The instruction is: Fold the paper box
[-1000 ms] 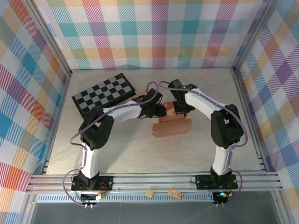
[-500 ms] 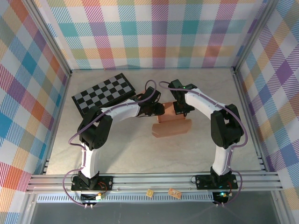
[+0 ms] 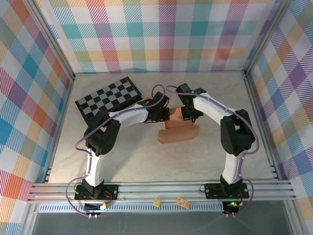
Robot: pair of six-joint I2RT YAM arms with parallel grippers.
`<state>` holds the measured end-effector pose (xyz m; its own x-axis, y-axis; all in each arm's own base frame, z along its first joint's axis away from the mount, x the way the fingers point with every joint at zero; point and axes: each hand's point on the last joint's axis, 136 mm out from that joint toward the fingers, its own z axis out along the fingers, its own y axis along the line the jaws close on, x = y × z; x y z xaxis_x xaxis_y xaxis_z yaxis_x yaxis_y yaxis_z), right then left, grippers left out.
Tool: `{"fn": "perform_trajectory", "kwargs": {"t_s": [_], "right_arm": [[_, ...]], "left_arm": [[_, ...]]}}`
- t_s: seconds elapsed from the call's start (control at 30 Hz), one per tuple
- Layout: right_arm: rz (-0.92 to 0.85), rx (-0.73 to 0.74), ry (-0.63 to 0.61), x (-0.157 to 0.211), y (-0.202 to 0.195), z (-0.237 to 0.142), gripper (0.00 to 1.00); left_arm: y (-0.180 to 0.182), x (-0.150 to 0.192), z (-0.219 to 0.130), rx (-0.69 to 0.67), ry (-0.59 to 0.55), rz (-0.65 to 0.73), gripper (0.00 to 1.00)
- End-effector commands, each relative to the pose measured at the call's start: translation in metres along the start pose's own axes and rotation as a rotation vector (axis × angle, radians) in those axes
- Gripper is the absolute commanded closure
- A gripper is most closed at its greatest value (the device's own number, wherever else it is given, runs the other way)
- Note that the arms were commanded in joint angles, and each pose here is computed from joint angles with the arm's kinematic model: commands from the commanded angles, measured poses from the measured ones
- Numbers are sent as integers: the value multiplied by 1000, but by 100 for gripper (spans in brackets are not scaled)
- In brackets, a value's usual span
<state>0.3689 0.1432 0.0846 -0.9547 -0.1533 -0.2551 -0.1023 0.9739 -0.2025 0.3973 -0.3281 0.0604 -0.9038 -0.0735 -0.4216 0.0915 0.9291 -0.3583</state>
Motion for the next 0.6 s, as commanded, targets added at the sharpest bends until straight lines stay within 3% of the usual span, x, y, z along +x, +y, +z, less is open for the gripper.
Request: {"fn": "perform_trajectory", "kwargs": {"t_s": [0.0, 0.23, 0.27, 0.33, 0.37, 0.57], "right_arm": [[4, -13, -1, -1, 2, -7, 100], [7, -10, 1, -2, 3, -6, 100], [7, -9, 1, -2, 2, -6, 100], [9, -7, 0, -2, 2, -6, 100], [9, -7, 1, -2, 2, -6, 100], [17, -9, 1, -3, 3, -7, 100]], "left_arm": [[8, 2, 0, -84, -5, 11, 100], [9, 9, -1, -144, -14, 23, 100], [8, 8, -3, -141, -20, 22, 97], [4, 3, -9, -134, -32, 25, 75], [1, 0, -13, -127, -39, 27, 69], [-29, -18, -47, -25, -44, 37, 59]]}}
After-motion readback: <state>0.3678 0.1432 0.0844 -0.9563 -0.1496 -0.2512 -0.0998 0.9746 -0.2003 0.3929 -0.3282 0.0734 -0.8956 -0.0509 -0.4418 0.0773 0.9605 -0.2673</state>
